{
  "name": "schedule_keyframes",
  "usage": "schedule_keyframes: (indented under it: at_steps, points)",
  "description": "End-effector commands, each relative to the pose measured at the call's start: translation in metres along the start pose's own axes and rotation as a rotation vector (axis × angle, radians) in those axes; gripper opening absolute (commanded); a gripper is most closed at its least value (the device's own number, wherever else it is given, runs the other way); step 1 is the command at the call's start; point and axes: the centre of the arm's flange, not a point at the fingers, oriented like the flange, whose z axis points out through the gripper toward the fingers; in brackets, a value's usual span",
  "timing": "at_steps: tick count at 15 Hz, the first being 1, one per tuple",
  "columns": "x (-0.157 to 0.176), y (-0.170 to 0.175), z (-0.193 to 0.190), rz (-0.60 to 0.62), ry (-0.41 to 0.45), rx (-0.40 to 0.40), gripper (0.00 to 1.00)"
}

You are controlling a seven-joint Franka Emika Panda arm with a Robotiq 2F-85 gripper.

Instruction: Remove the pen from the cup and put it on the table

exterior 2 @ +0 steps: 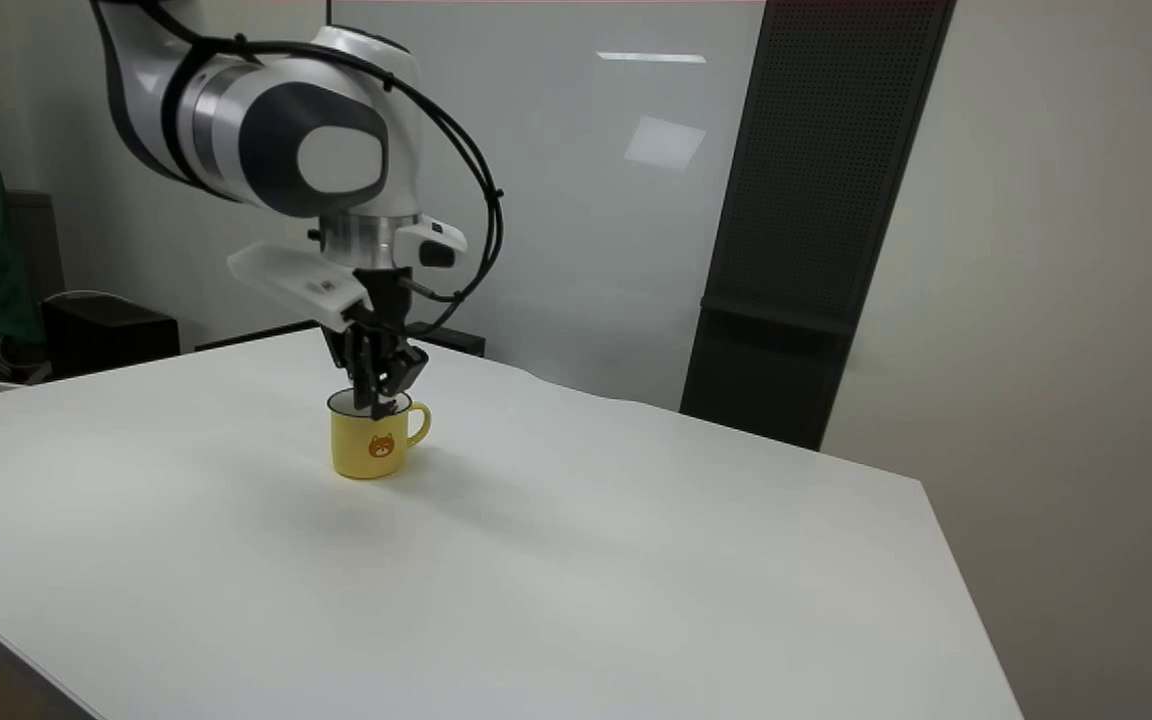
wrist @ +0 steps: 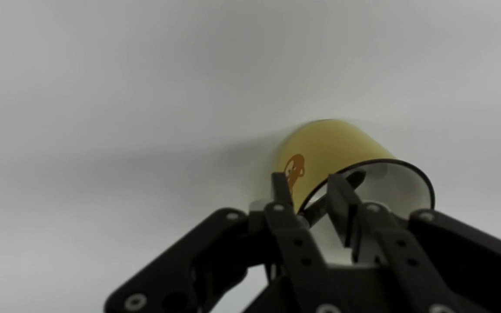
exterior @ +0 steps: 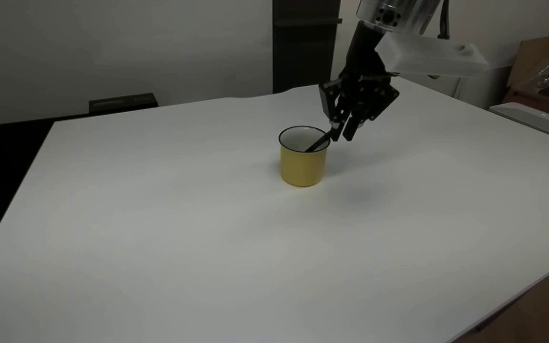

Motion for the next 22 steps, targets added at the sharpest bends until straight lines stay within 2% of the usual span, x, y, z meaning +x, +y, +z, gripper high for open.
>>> schedule_keyframes:
  at_steps: [1,6,7,9,10,11,12,22]
  points:
    - [0.012,-0.004,-0.007,-0.013,0.022,0.021,0.59]
    - [0.025,-0.008,-0.002,-0.026,0.041,0.025,0.93]
    - [0.027,-0.008,-0.001,-0.026,0.041,0.026,0.98]
    - [0.03,-0.009,0.001,-0.026,0.04,0.027,1.0]
    - [0.031,-0.009,0.003,-0.026,0.04,0.029,0.84]
    - [0.031,-0.008,0.004,-0.028,0.037,0.032,0.75]
    - [0.032,-0.008,0.005,-0.03,0.038,0.032,0.75]
    - [0.036,-0.004,0.011,-0.026,0.03,0.043,0.05]
